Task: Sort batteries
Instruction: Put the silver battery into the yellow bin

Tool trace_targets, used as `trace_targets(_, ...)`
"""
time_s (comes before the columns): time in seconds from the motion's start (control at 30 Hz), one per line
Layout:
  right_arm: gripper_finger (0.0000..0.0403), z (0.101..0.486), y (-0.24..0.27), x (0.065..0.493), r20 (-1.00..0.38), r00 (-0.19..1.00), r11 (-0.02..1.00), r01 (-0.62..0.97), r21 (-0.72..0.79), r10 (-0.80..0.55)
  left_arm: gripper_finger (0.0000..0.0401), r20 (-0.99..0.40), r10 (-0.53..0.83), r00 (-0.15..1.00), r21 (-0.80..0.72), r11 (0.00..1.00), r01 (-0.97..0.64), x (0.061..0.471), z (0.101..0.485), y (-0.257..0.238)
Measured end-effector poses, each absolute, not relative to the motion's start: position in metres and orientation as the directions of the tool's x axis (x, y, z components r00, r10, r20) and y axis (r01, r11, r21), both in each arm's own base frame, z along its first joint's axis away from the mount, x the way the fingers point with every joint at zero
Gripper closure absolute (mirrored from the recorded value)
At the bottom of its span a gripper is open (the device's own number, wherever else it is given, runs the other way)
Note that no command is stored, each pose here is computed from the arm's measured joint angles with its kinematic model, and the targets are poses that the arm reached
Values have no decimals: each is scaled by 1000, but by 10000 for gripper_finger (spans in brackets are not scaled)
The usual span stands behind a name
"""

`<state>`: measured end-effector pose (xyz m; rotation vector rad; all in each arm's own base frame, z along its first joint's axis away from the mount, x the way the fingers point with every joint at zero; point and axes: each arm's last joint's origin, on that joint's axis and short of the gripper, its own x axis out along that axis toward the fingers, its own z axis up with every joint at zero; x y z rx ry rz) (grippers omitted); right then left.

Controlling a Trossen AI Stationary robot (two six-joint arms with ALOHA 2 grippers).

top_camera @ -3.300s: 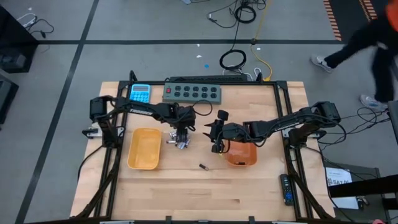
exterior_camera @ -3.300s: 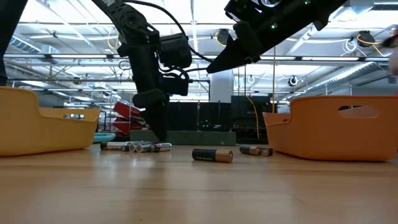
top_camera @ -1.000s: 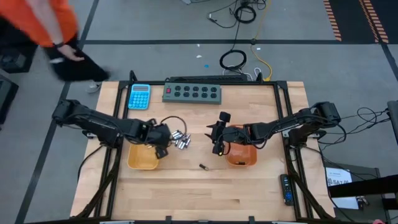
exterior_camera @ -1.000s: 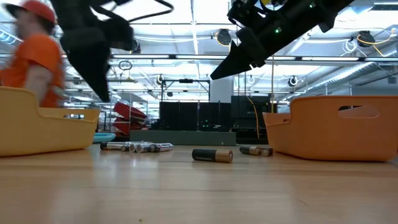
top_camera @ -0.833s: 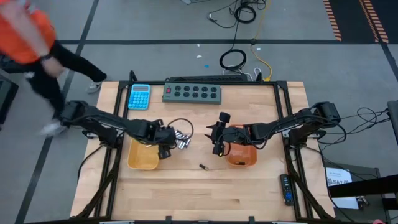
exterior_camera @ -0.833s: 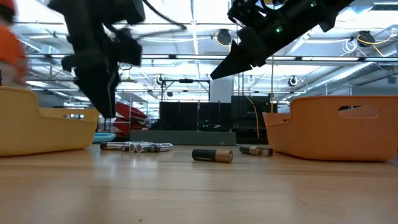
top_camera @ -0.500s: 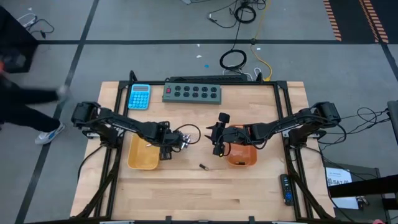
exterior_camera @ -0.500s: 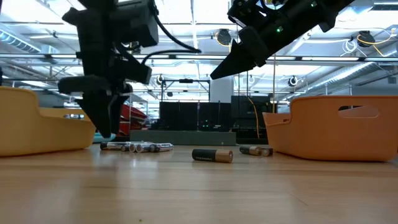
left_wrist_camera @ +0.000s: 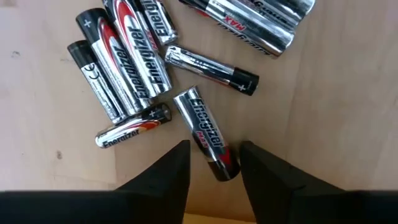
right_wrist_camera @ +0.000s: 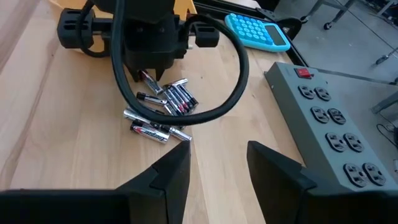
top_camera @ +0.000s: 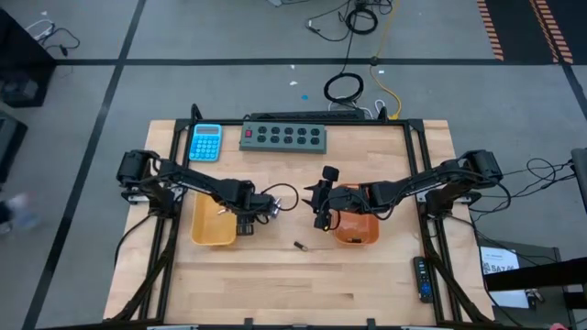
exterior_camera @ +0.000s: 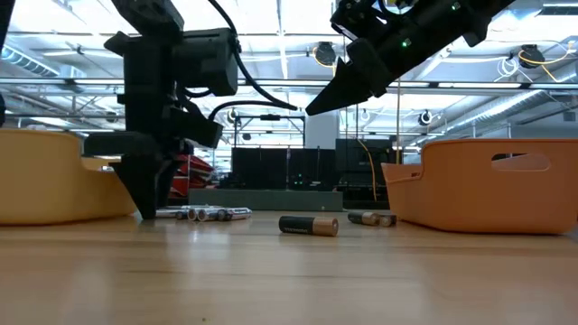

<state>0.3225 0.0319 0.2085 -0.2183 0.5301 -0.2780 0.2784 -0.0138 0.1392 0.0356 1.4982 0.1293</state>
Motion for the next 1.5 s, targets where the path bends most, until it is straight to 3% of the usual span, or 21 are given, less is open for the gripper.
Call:
trace_targets(0.23, 252, 209, 32, 322, -465, 827, 940, 205, -273, -315, 304, -991, 99, 93, 92, 993, -74, 281, 139, -14)
trace_targets(0.37, 252, 209, 32, 323, -464, 828, 940, 205, -273, -315, 356, -990, 103, 95, 93, 990, -102, 282, 138, -14)
trace_targets(0.57, 252, 209, 32, 323, -465, 827, 940, 205, -273, -315, 358, -991, 117, 70, 105, 983, -152, 285, 147, -14)
trace_targets(0.8, 252, 208, 33, 322, -471, 824, 941, 202, -273, -314, 358, -974, 197, 112, 172, 964, -200, 293, 202, -26)
trace_targets(1.0, 252, 206, 34, 321, -489, 815, 944, 203, -262, -311, 358, -983, 158, -91, 176, 947, -269, 257, 223, -42)
trace_targets(1.2, 252, 206, 38, 320, -488, 819, 947, 195, -256, -301, 358, -981, 57, -183, 118, 933, -341, 232, 230, -53)
trace_targets(1.3, 252, 206, 41, 320, -488, 822, 949, 190, -252, -294, 330, -974, 83, -210, 157, 918, -364, 222, 223, -52)
trace_targets(1.5, 252, 206, 43, 320, -489, 823, 951, 185, -250, -289, 198, -944, 176, -279, 267, 905, -330, 213, 215, -46)
